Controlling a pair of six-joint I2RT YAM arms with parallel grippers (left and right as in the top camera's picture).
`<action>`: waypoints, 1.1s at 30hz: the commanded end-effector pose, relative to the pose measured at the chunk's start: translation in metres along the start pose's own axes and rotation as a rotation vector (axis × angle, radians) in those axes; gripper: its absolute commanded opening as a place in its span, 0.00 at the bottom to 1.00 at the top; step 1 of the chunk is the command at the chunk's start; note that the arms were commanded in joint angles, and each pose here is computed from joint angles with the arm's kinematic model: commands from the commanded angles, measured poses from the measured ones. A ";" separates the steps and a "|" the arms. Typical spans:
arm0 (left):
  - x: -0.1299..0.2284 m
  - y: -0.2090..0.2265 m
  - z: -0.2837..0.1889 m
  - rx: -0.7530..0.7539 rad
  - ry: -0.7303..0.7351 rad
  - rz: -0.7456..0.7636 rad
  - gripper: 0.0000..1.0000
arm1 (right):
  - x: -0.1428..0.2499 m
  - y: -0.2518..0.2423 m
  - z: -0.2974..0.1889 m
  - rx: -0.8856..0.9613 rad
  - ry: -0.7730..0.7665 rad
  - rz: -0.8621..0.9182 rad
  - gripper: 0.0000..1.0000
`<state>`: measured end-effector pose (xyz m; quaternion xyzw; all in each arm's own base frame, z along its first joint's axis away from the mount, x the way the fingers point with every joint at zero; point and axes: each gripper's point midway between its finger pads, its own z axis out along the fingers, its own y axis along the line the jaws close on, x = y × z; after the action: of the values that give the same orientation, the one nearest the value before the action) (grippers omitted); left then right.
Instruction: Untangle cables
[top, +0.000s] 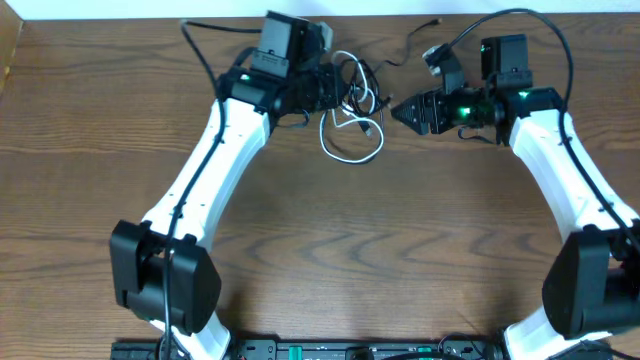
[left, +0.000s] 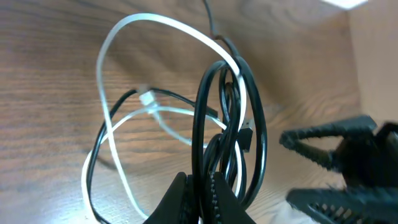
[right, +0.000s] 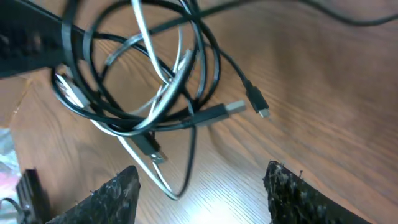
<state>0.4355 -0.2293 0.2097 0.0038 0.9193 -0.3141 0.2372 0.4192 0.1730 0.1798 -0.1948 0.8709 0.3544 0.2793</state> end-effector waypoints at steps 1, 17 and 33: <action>-0.003 -0.002 -0.004 0.001 -0.006 -0.092 0.08 | -0.004 0.017 0.007 -0.049 -0.002 0.013 0.60; 0.025 -0.027 -0.008 0.151 0.140 -0.110 0.08 | -0.022 0.025 0.034 0.105 -0.060 -0.005 0.51; 0.035 -0.036 -0.011 0.210 0.194 -0.087 0.08 | -0.028 0.015 0.040 0.195 -0.089 -0.034 0.01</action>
<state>0.3969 -0.2521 0.2132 -0.0015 0.9067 -0.4014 0.1293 0.4430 0.2174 0.1836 -0.1683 0.8820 0.2816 0.3383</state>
